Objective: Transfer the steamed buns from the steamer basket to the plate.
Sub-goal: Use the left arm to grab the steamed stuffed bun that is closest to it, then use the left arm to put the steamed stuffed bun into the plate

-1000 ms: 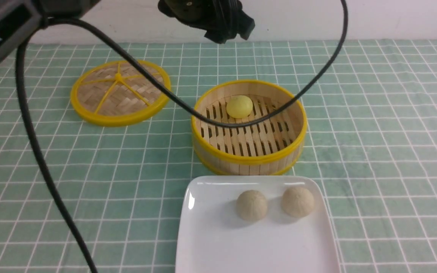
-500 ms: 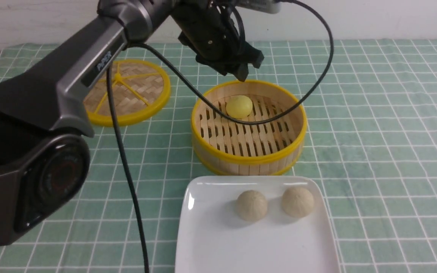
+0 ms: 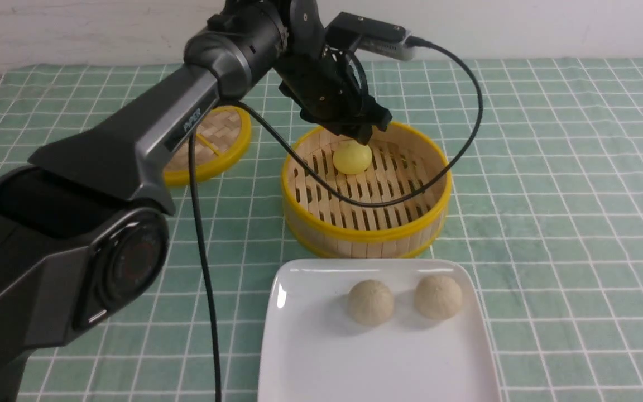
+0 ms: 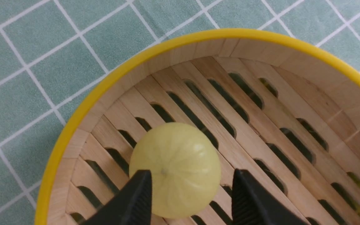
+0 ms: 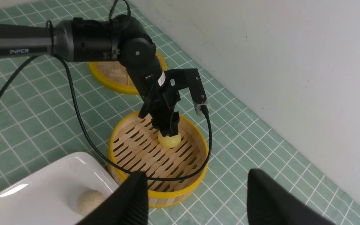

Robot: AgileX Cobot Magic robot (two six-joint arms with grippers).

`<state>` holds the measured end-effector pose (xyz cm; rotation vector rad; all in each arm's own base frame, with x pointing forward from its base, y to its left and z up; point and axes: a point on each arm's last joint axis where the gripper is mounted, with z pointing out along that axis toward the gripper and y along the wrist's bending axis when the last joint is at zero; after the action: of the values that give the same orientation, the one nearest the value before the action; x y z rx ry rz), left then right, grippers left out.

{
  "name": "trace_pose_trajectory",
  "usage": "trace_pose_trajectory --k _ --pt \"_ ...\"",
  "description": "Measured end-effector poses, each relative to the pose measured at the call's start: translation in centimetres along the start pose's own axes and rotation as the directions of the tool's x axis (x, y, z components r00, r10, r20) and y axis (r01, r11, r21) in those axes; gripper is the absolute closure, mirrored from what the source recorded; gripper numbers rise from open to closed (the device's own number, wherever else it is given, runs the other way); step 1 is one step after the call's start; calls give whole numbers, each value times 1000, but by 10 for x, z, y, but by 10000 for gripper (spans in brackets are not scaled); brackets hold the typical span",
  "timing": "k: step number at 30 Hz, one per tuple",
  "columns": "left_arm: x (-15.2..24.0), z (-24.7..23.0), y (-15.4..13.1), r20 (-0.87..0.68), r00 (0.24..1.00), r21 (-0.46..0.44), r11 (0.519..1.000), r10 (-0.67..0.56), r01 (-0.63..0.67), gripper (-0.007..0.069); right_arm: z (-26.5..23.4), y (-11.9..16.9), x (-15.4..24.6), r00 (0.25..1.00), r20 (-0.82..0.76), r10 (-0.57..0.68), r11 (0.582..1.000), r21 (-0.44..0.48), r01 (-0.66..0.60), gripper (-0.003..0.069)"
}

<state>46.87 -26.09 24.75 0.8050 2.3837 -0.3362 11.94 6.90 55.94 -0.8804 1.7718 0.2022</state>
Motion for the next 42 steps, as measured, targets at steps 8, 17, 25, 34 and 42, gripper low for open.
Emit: trace_pose_trajectory --k 8,17,25,34,42 --pt "7 18 4 -16 1000 -18 1000 8 -8 256 1 0 0 1000 0 1 1000 -3 -1 227" --pt "9 30 7 2 1000 -34 999 9 -9 256 4 -1 0 1000 -6 2 1000 -5 -3 228" --pt "14 43 7 -1 1000 -32 999 -17 17 292 4 -1 0 1000 -7 3 1000 -6 -3 228" --pt "10 36 6 2 1000 -25 1000 0 0 596 4 -1 0 1000 -7 2 1000 -6 -2 228" --pt "-7 -8 0 -10 1000 -3 1000 -20 20 601 4 -1 0 1000 -7 2 1000 -7 -2 228"
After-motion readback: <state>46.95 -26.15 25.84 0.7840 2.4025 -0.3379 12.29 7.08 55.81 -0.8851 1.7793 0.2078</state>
